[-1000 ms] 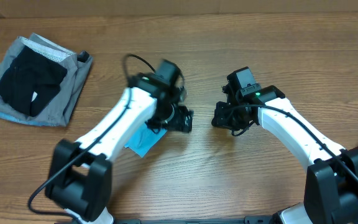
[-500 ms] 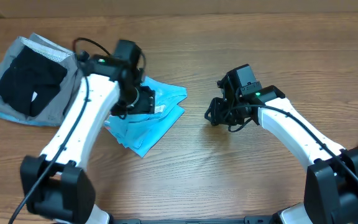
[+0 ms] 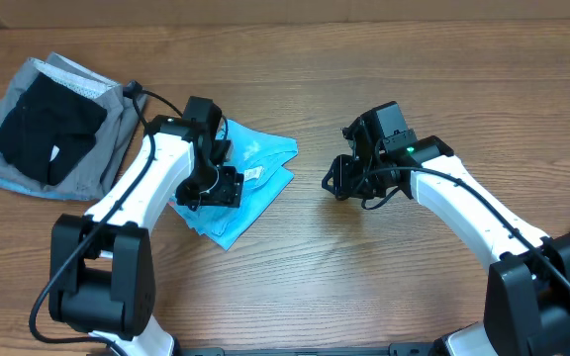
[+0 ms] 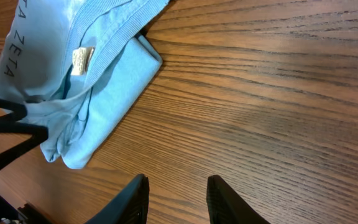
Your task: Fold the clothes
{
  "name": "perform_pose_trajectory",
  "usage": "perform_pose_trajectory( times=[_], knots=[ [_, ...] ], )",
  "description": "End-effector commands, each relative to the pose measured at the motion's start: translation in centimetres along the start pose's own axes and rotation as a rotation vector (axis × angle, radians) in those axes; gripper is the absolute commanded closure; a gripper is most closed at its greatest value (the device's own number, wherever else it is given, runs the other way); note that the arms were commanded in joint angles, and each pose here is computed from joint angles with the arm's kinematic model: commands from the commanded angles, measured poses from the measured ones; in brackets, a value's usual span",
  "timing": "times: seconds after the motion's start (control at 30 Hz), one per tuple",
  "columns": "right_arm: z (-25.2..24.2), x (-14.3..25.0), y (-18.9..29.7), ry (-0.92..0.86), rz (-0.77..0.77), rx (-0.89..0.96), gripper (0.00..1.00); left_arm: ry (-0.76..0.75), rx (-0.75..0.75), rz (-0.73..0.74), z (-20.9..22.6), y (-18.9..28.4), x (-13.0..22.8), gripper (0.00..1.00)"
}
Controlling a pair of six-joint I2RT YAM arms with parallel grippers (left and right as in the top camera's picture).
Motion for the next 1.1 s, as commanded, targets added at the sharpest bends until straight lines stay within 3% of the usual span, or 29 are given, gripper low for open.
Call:
perform_pose_trajectory(
  times=[0.0,0.07,0.23,0.3,0.43,0.47,0.6,0.7,0.87,0.97,1.07],
  knots=[
    [0.6,0.0,0.7,0.019,-0.012,-0.024,0.66,-0.008,0.022,0.026,1.0,-1.2,-0.1,0.41],
    [0.6,0.0,0.7,0.019,-0.012,-0.024,0.66,-0.019,0.068,0.041,0.6,-1.4,0.1,0.61],
    [0.6,0.0,0.7,0.019,-0.014,-0.021,0.66,-0.055,0.270,0.092,-1.6,-0.8,1.3,0.92],
    [0.5,-0.1,0.7,0.019,-0.021,-0.011,0.66,-0.057,0.335,0.140,-2.2,-0.4,2.2,0.96],
    [0.4,-0.1,0.7,0.022,-0.021,-0.011,0.66,-0.051,0.318,0.196,-2.2,0.3,3.5,0.96],
    [0.4,-0.1,0.7,0.022,-0.021,-0.011,0.66,-0.056,0.304,0.166,-2.0,0.7,3.2,0.91],
    [0.3,-0.1,0.7,0.022,-0.028,-0.001,0.66,-0.038,0.183,0.025,0.3,2.5,1.5,0.59],
    [0.3,-0.1,0.7,0.020,-0.024,0.004,0.66,-0.016,0.084,-0.051,2.6,2.9,0.5,0.43],
    [0.2,0.0,0.7,0.017,-0.023,0.009,0.65,0.001,0.091,-0.104,4.6,1.5,-0.6,0.30],
    [0.2,0.0,0.7,0.017,-0.022,0.010,0.65,-0.066,0.206,-0.079,3.6,-0.5,-0.9,0.30],
    [0.1,0.0,0.7,0.014,-0.019,0.013,0.65,-0.071,0.241,-0.022,3.2,-2.2,-0.9,0.37]
  ],
)
Point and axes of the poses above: each gripper's point midway between its finger pads, its own y axis back along the fingers, its own z axis along the line the jaws close on, x = y × z, the point moved 7 cm from there along y, back along the fingers, and after that the axes turned 12 degrees about -y, right-handed, at the moved point
